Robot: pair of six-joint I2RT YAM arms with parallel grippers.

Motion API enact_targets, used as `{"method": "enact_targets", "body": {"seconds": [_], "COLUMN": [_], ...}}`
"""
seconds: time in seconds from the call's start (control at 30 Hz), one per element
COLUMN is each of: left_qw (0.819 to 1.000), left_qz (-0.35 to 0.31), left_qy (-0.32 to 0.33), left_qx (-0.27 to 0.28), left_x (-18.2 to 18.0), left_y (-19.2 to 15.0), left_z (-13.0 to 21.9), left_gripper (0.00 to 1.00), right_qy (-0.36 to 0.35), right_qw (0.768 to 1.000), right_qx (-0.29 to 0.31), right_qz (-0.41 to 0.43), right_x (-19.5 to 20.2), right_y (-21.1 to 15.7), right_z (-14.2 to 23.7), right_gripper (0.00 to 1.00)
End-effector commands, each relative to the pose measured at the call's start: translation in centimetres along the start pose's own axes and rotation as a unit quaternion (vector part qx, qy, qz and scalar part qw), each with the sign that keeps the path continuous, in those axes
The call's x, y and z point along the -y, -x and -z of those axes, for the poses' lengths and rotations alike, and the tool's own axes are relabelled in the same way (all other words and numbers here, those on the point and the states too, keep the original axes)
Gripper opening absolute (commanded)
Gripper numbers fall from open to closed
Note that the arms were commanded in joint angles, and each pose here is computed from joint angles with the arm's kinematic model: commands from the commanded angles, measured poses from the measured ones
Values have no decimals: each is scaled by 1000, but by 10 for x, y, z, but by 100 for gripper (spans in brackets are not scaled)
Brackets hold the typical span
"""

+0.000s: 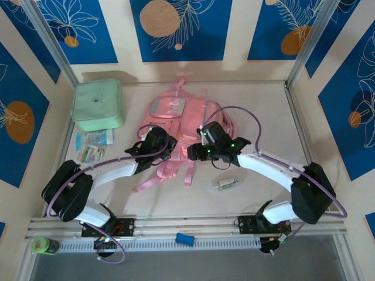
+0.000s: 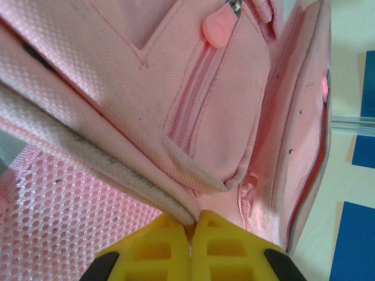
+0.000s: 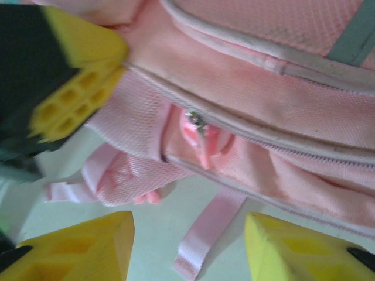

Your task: Pack the student bag

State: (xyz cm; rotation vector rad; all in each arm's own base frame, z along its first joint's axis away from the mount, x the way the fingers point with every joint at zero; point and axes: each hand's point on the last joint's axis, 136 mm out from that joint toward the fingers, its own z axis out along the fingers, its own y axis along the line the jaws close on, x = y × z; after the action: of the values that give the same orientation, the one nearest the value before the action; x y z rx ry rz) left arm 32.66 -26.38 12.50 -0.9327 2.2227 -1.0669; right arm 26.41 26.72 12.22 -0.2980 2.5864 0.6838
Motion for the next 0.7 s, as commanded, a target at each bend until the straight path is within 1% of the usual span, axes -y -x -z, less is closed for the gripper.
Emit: {"method": "enact_targets", "body": {"seconds": [0.0, 0.07, 0.2, 0.4, 0.57, 0.67], "left_qw": [999, 999, 998, 999, 998, 998], "left_qz": [-8, -16, -18, -24, -30, -34], "left_qy": [-54, -50, -53, -48, -49, -45], "left_qx": [-1, 1, 6, 6, 11, 17], "left_x": [39, 40, 44, 43, 43, 41], "left_y": [-1, 0, 2, 2, 4, 6], "left_z": [8, 10, 12, 12, 12, 14], "left_gripper": [0, 0, 0, 0, 0, 0], "right_qy": [-12, -22, -33, -88, -102, -114], "right_qw": [1000, 999, 999, 995, 993, 992], "right_qx": [15, 15, 14, 22, 21, 18], "right_qz": [24, 29, 29, 34, 48, 50], "right_x": [-8, -8, -10, 0, -1, 1], "right_y": [15, 19, 23, 27, 29, 24], "right_z": [-13, -20, -33, -51, -56, -52], "right_gripper": [49, 46, 44, 36, 26, 18]}}
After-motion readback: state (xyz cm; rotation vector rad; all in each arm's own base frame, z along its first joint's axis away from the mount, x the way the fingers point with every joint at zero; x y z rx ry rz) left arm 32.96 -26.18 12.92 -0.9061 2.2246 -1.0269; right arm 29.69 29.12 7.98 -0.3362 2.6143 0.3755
